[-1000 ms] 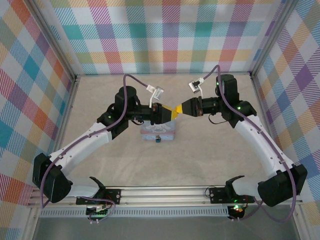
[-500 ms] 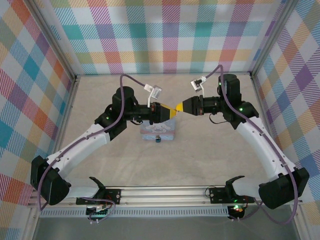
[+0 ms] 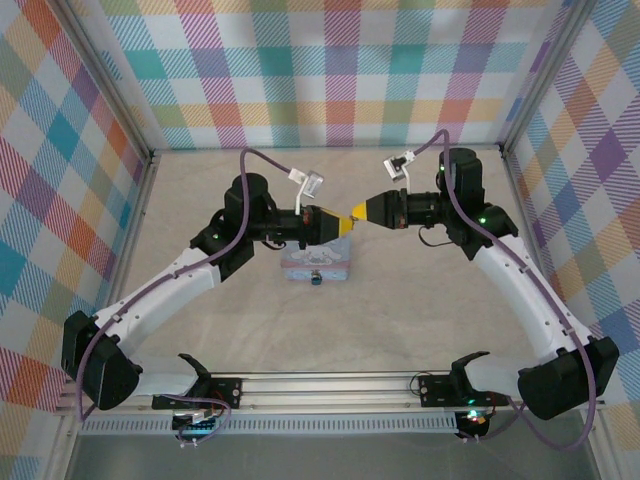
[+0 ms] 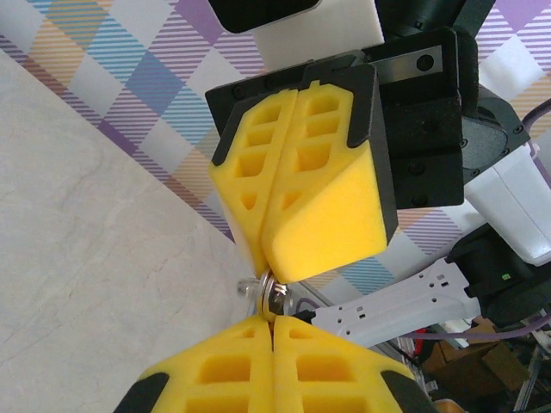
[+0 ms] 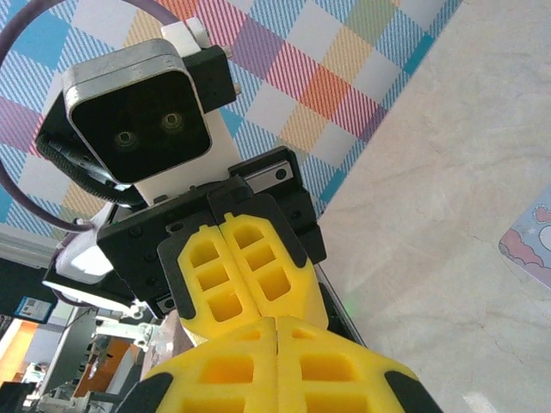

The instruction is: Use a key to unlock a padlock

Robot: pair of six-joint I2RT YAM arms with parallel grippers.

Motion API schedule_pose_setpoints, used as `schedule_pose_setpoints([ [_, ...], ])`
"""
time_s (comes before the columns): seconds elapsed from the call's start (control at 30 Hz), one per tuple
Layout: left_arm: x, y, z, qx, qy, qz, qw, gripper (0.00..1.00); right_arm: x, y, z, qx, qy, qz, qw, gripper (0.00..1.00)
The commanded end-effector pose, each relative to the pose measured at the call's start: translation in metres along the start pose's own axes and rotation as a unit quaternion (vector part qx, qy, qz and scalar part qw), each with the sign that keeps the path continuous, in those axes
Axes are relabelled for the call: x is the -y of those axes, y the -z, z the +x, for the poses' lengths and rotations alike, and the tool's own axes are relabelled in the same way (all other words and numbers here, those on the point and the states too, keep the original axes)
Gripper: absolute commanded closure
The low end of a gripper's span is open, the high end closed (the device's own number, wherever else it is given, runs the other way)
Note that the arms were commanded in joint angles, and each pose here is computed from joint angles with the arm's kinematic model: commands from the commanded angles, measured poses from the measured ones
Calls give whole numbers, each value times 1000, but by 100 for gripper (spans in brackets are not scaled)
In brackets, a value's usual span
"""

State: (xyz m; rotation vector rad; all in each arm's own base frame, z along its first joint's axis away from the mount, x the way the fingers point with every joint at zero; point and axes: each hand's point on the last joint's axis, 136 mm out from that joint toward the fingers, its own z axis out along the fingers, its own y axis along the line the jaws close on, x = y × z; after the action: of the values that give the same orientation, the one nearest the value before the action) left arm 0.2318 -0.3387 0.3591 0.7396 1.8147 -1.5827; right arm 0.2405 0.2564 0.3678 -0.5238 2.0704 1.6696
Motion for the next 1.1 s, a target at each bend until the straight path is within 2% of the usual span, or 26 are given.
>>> schedule_pose_setpoints([
  [0.0,6,-3,-1,2,-15,16,1000,100,-4,3,2,6,13,-3,1000,87],
  [0.03,6,-3,-1,2,-15,16,1000,100,-4,3,2,9,12,0,1000,74],
  [0.1,6,-3,-1,2,-15,15,1000,100,-2,5,1,15,14,9,1000,61],
  [0.23,7,-3,-3,4,-17,14,1000,100,1,4,3,11,9,11,1000,52],
  [0.37,6,-4,-4,2,-15,14,1000,100,-1,3,5,3,7,0,1000,57],
  [0.57,2,-6,-4,1,-12,11,1000,100,-6,0,9,-10,9,-14,1000,58],
  [0.73,2,-8,-5,1,-10,11,1000,100,-1,-3,10,-19,4,-8,1000,75],
  [0.9,0,-8,-6,1,-9,7,1000,100,0,-6,11,-26,8,-6,1000,97],
  [0.93,1,-8,-6,1,-9,7,1000,99,1,-5,11,-24,9,-1,1000,98],
  [1.03,-2,-7,-6,2,-7,-3,1000,76,4,-4,9,-15,13,12,1000,99],
  [1.07,-3,-7,-5,1,-7,-7,1000,74,4,-4,8,-13,14,13,1000,99],
])
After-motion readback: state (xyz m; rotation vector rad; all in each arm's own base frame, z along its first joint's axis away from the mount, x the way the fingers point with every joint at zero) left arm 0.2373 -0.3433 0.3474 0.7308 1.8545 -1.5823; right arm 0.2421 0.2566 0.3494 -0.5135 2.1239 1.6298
